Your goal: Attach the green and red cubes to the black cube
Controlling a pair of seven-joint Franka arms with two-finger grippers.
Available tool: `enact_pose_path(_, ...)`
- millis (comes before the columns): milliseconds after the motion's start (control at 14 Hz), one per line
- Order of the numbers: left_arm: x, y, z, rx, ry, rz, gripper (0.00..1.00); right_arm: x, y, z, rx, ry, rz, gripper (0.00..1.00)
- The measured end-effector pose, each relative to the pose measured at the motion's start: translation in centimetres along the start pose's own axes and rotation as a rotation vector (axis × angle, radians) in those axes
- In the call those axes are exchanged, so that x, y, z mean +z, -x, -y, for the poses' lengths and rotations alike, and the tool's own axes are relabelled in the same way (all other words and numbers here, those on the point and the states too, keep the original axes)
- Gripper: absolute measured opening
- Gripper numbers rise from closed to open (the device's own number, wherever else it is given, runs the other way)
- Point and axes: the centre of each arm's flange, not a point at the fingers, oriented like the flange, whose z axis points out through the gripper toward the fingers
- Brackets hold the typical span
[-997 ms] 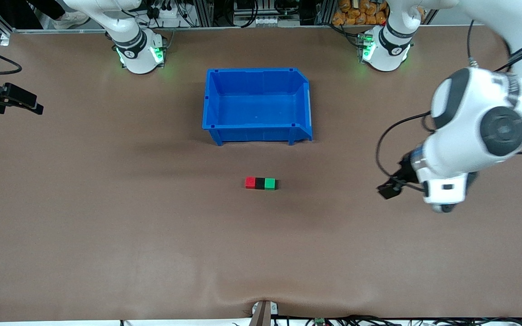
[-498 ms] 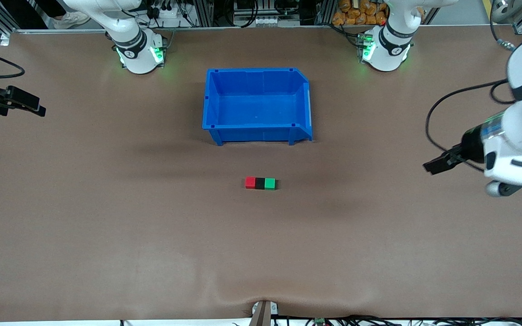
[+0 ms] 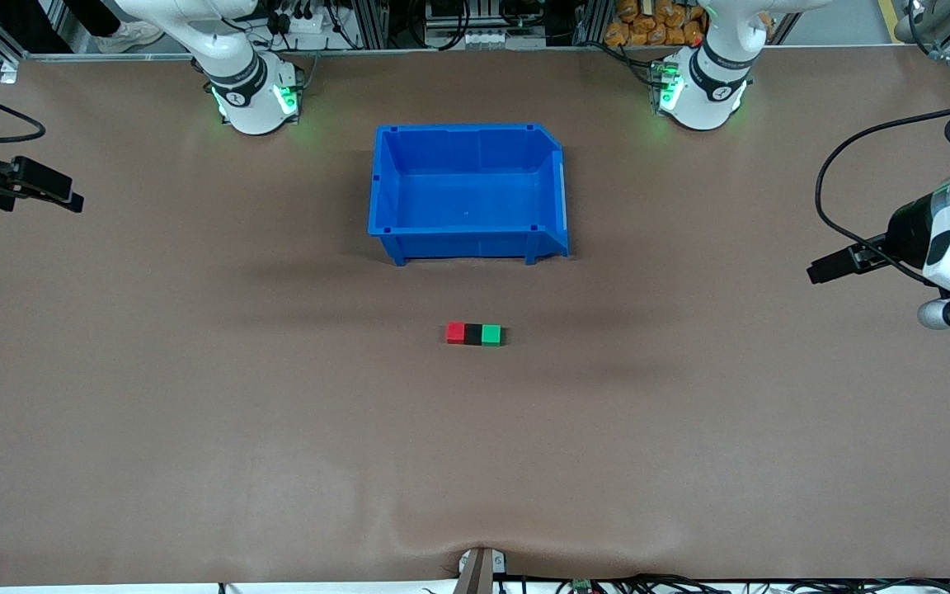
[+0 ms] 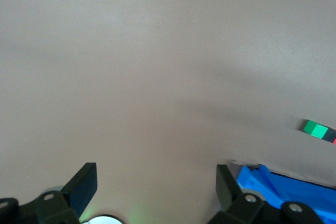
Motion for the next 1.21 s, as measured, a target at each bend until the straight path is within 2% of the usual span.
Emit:
enact_pose_path(925,-2.1,3.5,3.9,-0.005,-0.011,0.008,1.00,0.1,-0.1,0.0,-0.001,0.000,0.001,1.00)
enact_pose_path(1210,-2.0,5.1,3.3,0.014,-0.008,-0.017,1.00,0.1,-0.1,0.0,0.000,0.000,0.002,1.00)
